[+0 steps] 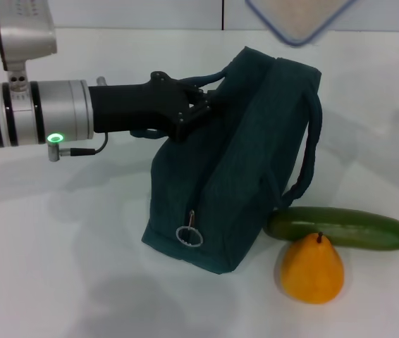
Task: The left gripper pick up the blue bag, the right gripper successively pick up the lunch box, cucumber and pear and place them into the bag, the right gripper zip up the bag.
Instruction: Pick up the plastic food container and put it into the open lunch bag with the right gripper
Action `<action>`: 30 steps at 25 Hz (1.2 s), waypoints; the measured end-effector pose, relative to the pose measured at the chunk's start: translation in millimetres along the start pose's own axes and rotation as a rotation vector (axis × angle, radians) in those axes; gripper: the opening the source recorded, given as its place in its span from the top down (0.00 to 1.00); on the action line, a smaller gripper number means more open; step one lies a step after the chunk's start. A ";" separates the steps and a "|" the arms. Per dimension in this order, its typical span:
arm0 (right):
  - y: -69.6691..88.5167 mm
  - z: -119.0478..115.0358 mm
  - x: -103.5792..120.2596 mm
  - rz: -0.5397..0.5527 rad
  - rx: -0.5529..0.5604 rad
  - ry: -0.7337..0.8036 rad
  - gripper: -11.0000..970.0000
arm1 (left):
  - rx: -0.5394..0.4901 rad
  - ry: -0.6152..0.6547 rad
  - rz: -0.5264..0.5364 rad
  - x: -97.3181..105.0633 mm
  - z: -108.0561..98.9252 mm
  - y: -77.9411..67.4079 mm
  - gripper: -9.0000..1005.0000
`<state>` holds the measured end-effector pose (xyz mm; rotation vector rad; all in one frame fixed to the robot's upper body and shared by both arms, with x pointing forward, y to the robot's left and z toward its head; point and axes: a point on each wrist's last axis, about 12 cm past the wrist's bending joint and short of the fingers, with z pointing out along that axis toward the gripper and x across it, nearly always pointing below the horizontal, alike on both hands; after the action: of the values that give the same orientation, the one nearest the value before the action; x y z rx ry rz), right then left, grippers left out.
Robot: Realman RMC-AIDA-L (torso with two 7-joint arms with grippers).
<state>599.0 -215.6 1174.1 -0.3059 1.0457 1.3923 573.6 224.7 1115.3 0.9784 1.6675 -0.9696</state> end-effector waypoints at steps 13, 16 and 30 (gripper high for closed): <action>-1.1 4.5 29.8 0.060 0.023 0.202 0.89 | 0.009 -0.010 0.030 -3.8 5.7 -0.3 0.95; 3.2 -13.4 32.7 0.068 0.033 0.206 0.89 | -0.022 -0.006 0.033 -1.6 4.1 2.6 0.95; 20.1 -83.1 38.5 0.092 0.113 0.234 0.89 | -0.053 -0.018 0.035 -0.9 3.5 5.8 0.95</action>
<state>540.2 -246.5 1108.0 -0.3470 1.3399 1.3964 580.3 223.5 1114.4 0.9578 1.6472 -0.9040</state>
